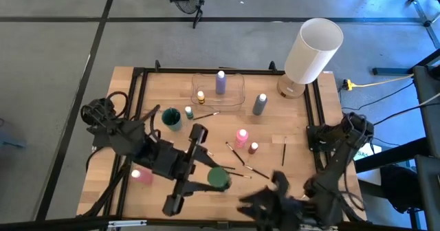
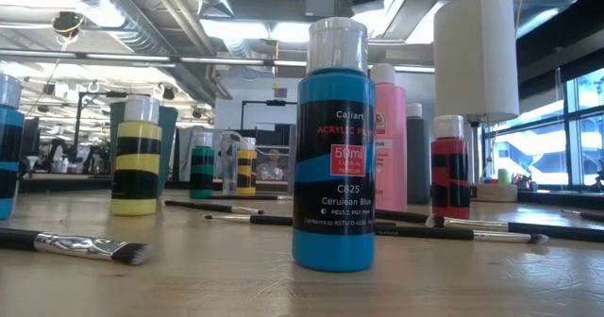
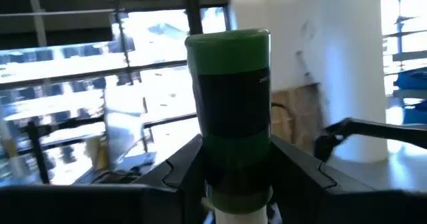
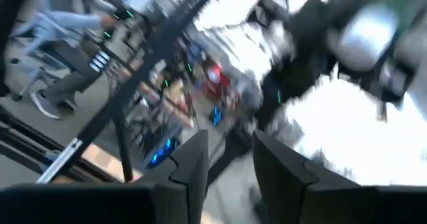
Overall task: Pick & Place Paint Supplies
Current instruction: Put the green paint bottle into the transparent bin
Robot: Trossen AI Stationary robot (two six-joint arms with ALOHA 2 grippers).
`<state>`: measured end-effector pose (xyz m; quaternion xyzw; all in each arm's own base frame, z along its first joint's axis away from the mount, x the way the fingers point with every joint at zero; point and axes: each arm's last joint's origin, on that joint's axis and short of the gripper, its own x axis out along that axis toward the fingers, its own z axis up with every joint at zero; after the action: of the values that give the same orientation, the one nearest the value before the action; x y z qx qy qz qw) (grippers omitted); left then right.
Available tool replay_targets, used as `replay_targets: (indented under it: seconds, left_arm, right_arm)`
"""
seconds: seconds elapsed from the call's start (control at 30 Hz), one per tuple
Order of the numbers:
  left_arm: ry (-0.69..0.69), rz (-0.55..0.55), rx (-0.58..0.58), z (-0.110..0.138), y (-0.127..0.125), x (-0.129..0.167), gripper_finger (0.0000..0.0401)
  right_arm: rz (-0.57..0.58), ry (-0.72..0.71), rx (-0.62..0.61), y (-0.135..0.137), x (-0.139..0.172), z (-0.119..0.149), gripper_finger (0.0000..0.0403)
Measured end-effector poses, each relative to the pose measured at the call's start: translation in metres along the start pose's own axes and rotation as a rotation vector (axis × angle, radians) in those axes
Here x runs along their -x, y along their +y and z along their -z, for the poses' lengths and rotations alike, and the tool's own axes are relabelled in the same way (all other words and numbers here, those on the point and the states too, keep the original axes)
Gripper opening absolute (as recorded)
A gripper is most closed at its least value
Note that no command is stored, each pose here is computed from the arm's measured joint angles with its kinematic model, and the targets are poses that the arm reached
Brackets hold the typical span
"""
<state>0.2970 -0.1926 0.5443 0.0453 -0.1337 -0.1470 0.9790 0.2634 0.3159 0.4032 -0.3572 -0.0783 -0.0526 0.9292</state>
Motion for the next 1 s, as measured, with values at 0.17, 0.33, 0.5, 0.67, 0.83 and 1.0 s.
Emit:
replay_targets:
  seconds: [0.17,0.33,0.5,0.67,0.83,1.0]
  left_arm:
    - [-0.014,0.034,-0.019,0.002,-0.001,-0.003,0.0141]
    - [-0.073,0.072,-0.094,0.009,-0.006,-0.014,0.0141]
    - [-0.087,0.088,-0.112,0.010,-0.005,-0.016,0.0141]
    - [-0.085,0.087,-0.108,0.011,-0.003,-0.017,0.0141]
    - [-0.088,0.086,-0.101,0.012,-0.001,-0.019,0.0141]
    - [-0.140,0.094,-0.034,0.019,0.001,-0.029,0.0141]
  right_arm:
    - [-0.020,-0.102,0.071,0.001,0.009,-0.010,0.0100]
    - [0.020,-0.189,0.145,-0.008,0.005,-0.013,0.0088]
    - [0.042,-0.226,0.218,-0.011,0.002,-0.013,0.0084]
    - [0.037,-0.233,0.241,-0.010,0.002,-0.013,0.0108]
    - [0.044,-0.249,0.349,-0.011,-0.001,-0.012,0.0160]
    - [0.078,-0.271,0.667,-0.012,-0.006,-0.009,0.0197]
